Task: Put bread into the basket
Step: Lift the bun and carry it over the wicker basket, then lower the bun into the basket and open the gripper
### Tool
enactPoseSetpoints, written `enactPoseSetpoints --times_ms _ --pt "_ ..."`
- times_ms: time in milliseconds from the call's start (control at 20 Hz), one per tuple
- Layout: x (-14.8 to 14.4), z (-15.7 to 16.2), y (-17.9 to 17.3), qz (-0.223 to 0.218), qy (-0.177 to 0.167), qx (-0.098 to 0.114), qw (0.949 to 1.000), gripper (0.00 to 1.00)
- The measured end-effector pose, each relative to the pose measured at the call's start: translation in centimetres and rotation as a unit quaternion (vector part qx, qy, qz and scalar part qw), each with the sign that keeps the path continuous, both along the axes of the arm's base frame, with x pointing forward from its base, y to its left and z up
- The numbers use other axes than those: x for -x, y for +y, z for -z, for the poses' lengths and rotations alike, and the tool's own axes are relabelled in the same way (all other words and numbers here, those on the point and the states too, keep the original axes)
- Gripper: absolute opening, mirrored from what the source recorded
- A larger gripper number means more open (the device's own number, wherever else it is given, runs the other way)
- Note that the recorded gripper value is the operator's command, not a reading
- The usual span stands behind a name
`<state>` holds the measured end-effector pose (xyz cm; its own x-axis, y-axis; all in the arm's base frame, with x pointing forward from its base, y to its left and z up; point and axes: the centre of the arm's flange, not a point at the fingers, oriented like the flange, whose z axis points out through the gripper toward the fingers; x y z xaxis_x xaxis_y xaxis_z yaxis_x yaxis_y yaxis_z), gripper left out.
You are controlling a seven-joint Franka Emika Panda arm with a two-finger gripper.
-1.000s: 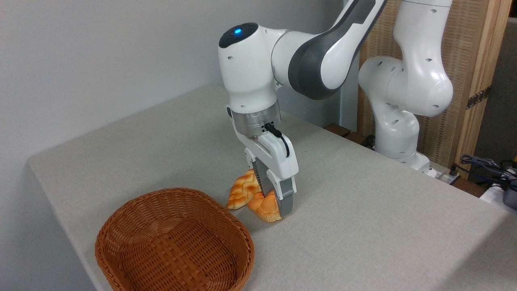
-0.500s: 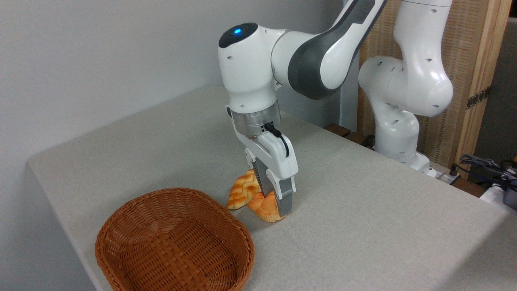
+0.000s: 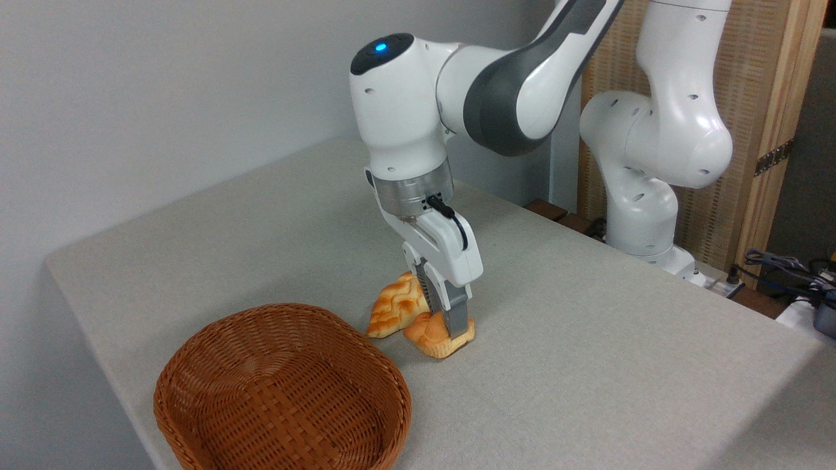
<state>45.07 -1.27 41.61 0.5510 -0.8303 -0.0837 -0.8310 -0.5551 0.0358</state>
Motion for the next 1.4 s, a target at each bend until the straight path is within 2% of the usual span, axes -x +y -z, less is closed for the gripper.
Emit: enactPoseSetpoints --times_ms 150,200,400,550,650,750,850,900,1050,1200,1400 --pt "-0.7 -2.5 0.1 -0.004 0.005 0.001 1.0000 0.26" --pt "-1.0 -3.6 0.0 -0.005 0.001 0.008 1.0000 0.26" --pt "-3.3 -8.7 -0.5 -0.026 -0.046 0.075 0.9957 0.28" --pt "-6.1 -12.0 -0.1 -0.050 -0.080 0.117 0.9886 0.33" --pt "-8.6 -12.9 -0.3 -0.061 -0.109 0.137 0.9827 0.37" --pt "-11.2 -12.6 -0.6 -0.068 -0.156 0.142 0.9752 0.37" --pt "-12.9 -11.2 -1.4 -0.066 -0.176 0.138 0.9724 0.39" --pt "-13.5 -10.4 -2.0 -0.063 -0.183 0.136 0.9717 0.45" --pt "-14.5 -8.0 -3.9 -0.050 -0.177 0.134 0.9738 0.91" --pt "-14.8 -6.7 -4.8 -0.044 -0.167 0.133 0.9759 1.00" --pt "-14.9 -6.2 -5.3 -0.040 -0.163 0.133 0.9768 1.00"
